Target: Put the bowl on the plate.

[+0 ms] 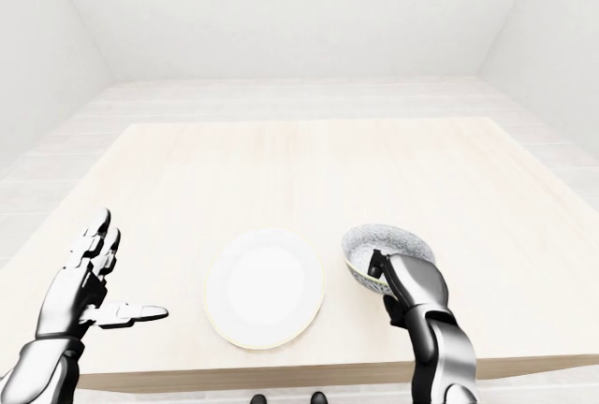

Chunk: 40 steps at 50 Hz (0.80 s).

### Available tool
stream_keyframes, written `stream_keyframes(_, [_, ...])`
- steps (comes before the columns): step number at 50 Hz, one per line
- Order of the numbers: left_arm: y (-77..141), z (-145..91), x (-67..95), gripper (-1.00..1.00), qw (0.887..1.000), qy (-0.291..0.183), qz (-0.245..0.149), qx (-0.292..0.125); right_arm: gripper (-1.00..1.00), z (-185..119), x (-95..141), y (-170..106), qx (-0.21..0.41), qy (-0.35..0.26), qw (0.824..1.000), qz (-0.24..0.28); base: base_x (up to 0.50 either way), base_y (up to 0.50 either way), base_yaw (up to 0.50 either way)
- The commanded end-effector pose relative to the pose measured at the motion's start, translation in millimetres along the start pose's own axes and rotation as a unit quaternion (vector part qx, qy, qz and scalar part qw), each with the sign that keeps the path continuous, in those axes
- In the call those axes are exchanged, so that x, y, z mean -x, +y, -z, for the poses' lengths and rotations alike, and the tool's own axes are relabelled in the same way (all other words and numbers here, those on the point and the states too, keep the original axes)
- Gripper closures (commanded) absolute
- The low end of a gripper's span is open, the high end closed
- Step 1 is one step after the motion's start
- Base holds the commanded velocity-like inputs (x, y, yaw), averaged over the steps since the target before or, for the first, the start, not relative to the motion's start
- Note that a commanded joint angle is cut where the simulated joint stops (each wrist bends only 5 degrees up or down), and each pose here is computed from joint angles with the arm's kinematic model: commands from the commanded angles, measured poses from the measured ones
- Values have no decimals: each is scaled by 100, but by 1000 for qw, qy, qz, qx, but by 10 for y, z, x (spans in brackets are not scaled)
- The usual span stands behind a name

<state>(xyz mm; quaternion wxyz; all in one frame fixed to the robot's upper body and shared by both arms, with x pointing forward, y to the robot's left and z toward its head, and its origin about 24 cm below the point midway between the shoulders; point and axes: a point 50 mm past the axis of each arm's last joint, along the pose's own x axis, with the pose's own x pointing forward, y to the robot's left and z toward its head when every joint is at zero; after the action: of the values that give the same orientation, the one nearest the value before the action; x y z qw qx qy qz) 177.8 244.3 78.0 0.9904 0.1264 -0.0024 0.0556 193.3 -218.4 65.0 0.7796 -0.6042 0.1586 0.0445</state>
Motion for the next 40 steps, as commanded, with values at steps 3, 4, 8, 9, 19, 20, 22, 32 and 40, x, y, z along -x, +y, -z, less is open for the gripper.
stream_keyframes(3, [-1, 12, -7, -100, 1000, 2, -1, 0, 69, -102, 41, -222, 53, -26, 998, 28, 0, 0, 0])
stream_keyframes(4, [-3, 13, -9, -100, 1000, 3, 0, 0, 69, -111, 47, -237, 57, -28, 998, 29, 0, 0, 0])
stream_keyframes(8, [-10, 22, -18, -100, 1000, 4, 1, 1, 70, -142, 58, -270, 63, -35, 997, 33, 0, 0, 0])
stream_keyframes(9, [-11, 24, -20, -100, 1000, 4, 1, 1, 71, -150, 61, -275, 66, -37, 997, 35, 0, 0, 0])
stream_keyframes(19, [-13, 12, -34, -100, 1000, 1, 3, -1, 70, -181, 92, -334, 74, -44, 994, 60, 0, 0, 0])
stream_keyframes(20, [-14, 9, -36, -100, 1000, 0, 3, 0, 70, -183, 95, -338, 73, -44, 994, 61, 0, 0, 0])
stream_keyframes(22, [-14, 3, -38, -100, 1000, -1, 3, -1, 71, -194, 104, -374, 76, -47, 993, 74, 0, 0, 0])
stream_keyframes(32, [-22, -9, -49, -100, 1000, -3, 3, -2, 70, -291, 137, -490, 74, -68, 989, 113, 0, 0, 0])
stream_keyframes(40, [-18, -26, -69, -100, 1000, -8, 3, -5, 69, -359, 134, -496, 69, -82, 988, 113, 0, 0, 0])
